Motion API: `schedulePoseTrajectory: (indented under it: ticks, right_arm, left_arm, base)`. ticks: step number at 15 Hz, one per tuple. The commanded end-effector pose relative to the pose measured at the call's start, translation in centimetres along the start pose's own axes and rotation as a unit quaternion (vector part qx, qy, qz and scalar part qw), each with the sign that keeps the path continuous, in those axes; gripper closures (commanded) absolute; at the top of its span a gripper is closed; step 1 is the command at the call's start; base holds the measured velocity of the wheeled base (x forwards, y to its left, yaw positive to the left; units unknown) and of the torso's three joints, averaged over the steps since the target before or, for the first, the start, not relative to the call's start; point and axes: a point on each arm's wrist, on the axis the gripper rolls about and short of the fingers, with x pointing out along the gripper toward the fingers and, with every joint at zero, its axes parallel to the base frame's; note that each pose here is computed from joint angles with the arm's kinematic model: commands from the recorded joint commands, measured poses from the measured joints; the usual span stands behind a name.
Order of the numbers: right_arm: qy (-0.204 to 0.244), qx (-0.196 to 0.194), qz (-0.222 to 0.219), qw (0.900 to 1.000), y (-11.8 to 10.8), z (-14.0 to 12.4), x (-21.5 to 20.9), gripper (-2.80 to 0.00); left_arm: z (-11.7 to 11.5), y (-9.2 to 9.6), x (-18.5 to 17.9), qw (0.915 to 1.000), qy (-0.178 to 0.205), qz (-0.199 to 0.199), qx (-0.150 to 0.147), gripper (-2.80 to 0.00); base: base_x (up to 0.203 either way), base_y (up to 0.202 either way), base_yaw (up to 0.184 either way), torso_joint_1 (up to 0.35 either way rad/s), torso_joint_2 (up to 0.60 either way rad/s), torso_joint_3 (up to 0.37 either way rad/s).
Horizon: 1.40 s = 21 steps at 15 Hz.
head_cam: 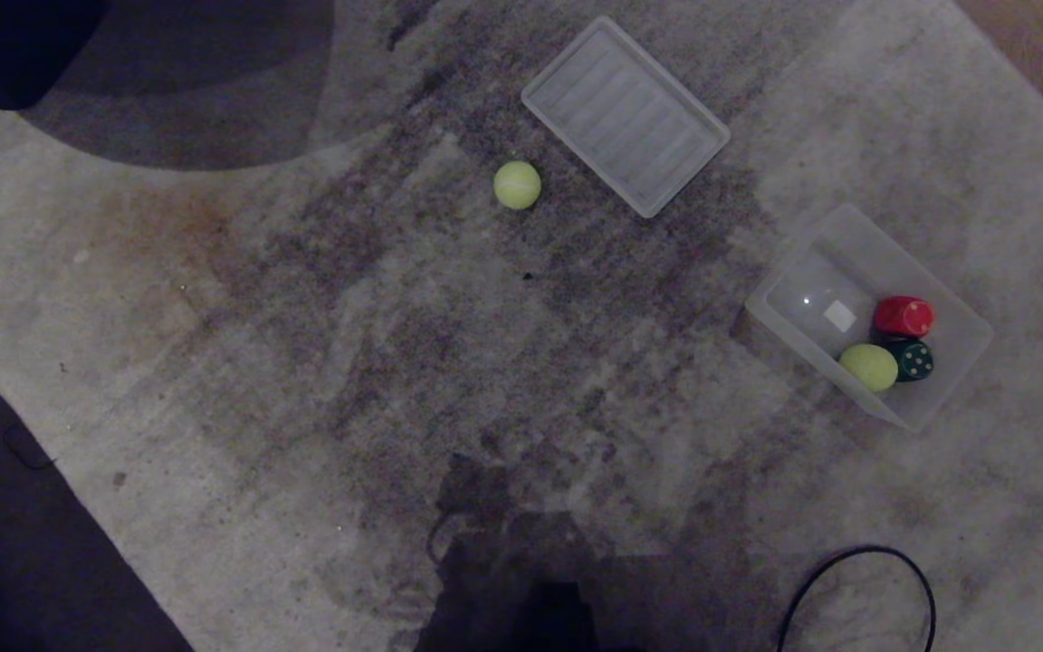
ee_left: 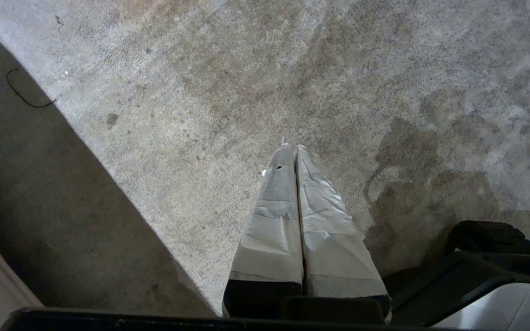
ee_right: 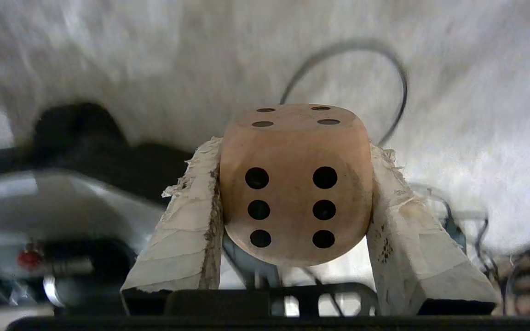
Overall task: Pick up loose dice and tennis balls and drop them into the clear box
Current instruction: Put the toys in the box
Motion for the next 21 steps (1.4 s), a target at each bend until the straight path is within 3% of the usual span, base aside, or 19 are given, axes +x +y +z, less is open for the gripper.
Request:
schedulePoseTrajectory:
  ticks: [1,8,21]
  right_arm:
    - [-0.013,-0.008,0.016,1.0,-0.1,-0.6,-0.3,0.0]
    - [-0.1,-0.025,0.027,0.994,-0.4,-2.9,-1.2,0.0]
    - [-0.096,-0.038,0.026,0.994,-0.4,-3.0,-1.0,0.0]
  left_arm:
    - [0.0,0.0,0.0,1.0,0.001,0.0,0.0,0.0]
    - [0.0,0.0,0.0,1.0,0.001,0.0,0.0,0.0]
    - [0.0,0.0,0.0,1.0,0.001,0.0,0.0,0.0]
  base:
    - [0.0,0.0,0.0,0.0,0.0,0.0]
    - [0.0,0.0,0.0,0.0,0.0,0.0]
    - [0.0,0.0,0.0,0.0,0.0,0.0]
